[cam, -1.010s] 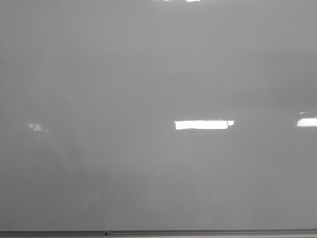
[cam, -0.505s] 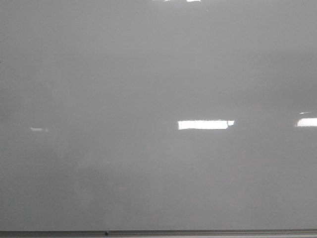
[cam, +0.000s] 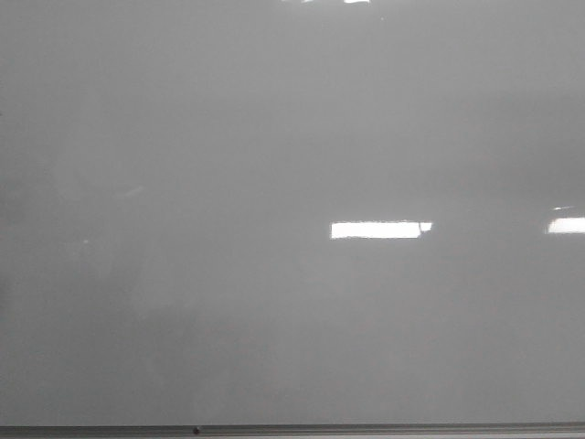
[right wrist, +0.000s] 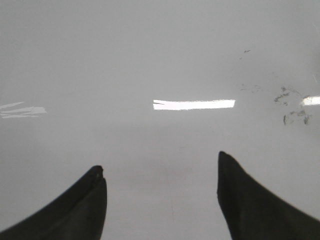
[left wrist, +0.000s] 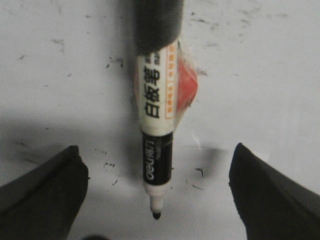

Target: Write number 9 on whiteboard

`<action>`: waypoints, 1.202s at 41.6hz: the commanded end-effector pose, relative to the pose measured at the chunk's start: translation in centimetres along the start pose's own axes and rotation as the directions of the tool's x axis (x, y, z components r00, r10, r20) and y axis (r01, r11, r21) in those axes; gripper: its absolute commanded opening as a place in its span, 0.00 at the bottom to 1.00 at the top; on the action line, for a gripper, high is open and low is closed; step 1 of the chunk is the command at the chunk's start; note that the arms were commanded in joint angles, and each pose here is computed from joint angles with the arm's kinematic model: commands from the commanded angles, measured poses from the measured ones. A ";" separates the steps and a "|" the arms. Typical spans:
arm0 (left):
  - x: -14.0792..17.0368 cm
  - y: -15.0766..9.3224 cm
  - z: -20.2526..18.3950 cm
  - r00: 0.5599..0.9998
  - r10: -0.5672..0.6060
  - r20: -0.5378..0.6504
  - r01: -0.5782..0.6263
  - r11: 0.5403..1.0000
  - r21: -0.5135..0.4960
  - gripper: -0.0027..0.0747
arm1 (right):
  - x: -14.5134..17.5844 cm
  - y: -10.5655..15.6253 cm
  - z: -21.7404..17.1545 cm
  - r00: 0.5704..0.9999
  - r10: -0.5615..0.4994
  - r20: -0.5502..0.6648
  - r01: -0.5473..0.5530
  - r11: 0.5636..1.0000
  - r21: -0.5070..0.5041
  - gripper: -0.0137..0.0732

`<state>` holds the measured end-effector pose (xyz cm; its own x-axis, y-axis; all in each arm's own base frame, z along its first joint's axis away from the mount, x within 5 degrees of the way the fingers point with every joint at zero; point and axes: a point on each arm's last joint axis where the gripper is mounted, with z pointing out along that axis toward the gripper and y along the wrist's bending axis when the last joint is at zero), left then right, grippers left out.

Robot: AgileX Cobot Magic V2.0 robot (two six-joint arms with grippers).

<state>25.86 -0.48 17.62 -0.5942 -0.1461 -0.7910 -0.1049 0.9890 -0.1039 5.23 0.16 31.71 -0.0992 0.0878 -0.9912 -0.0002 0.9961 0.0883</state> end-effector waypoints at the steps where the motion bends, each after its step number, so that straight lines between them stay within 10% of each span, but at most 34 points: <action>1: -2.3 -0.4 0.2 0.988 -0.010 0.151 0.009 1.000 0.006 0.65 | -1.7 0.1 0.0 0.996 0.003 0.093 -0.002 1.000 -0.007 0.73; 23: -2.3 -0.4 0.6 0.987 -0.009 0.161 0.009 1.000 0.002 0.01 | -1.7 0.1 0.0 0.996 0.003 0.093 -0.002 1.000 -0.007 0.73; 41: -4.6 -2.9 -3.6 0.971 0.101 -0.217 -0.071 0.988 0.140 0.01 | -1.6 0.1 0.0 0.996 0.004 0.084 -0.003 1.000 -0.007 0.73; 46: -5.8 -5.6 -5.8 0.905 0.326 -0.273 -0.242 0.923 0.300 0.01 | -1.4 0.2 0.4 1.000 0.011 0.022 -0.011 1.000 -0.011 0.73; 50: -6.3 -8.4 -7.9 0.814 0.532 -0.234 -0.363 0.780 0.510 0.01 | -1.3 0.3 1.0 0.998 0.019 -0.058 -0.021 1.000 -0.022 0.73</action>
<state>25.14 -5.65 24.95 -0.8198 0.2311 -0.5239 0.3235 0.9419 -0.0908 5.74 0.26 31.57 -0.1768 0.1018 -0.9790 -0.0040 0.9946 0.1041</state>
